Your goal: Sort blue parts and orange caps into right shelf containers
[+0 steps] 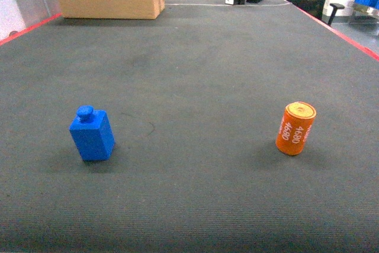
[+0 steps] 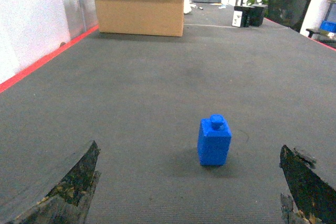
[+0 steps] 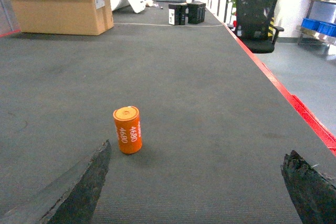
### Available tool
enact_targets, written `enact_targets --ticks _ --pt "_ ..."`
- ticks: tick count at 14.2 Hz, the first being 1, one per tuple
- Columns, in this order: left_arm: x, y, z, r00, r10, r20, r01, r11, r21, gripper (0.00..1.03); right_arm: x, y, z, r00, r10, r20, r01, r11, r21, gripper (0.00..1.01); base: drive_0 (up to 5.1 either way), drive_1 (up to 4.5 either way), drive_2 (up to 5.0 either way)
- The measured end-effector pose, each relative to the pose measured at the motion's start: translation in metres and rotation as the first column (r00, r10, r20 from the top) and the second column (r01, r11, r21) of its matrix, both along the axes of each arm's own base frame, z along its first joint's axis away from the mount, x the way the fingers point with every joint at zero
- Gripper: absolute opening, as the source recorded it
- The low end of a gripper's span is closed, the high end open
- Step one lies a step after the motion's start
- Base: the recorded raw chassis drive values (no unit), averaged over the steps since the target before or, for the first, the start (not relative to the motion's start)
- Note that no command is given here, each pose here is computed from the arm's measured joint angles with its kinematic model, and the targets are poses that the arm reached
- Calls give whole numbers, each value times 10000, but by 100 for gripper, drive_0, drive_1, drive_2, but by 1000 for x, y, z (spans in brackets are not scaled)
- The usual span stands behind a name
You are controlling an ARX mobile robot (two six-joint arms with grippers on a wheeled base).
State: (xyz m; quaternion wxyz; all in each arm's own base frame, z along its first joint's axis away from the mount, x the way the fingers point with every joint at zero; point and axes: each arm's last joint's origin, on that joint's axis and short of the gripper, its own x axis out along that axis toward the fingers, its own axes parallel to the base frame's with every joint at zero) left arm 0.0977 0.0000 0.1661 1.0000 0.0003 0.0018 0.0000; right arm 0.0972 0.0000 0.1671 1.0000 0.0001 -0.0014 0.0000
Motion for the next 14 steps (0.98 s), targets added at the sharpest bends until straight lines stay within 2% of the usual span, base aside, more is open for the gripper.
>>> enact_targets --ticks 14 --pt "0 0 0 10000 4 0 -4 10000 0 98 0 0 0 10000 0 0 0 10000 0 98 0 0 0"
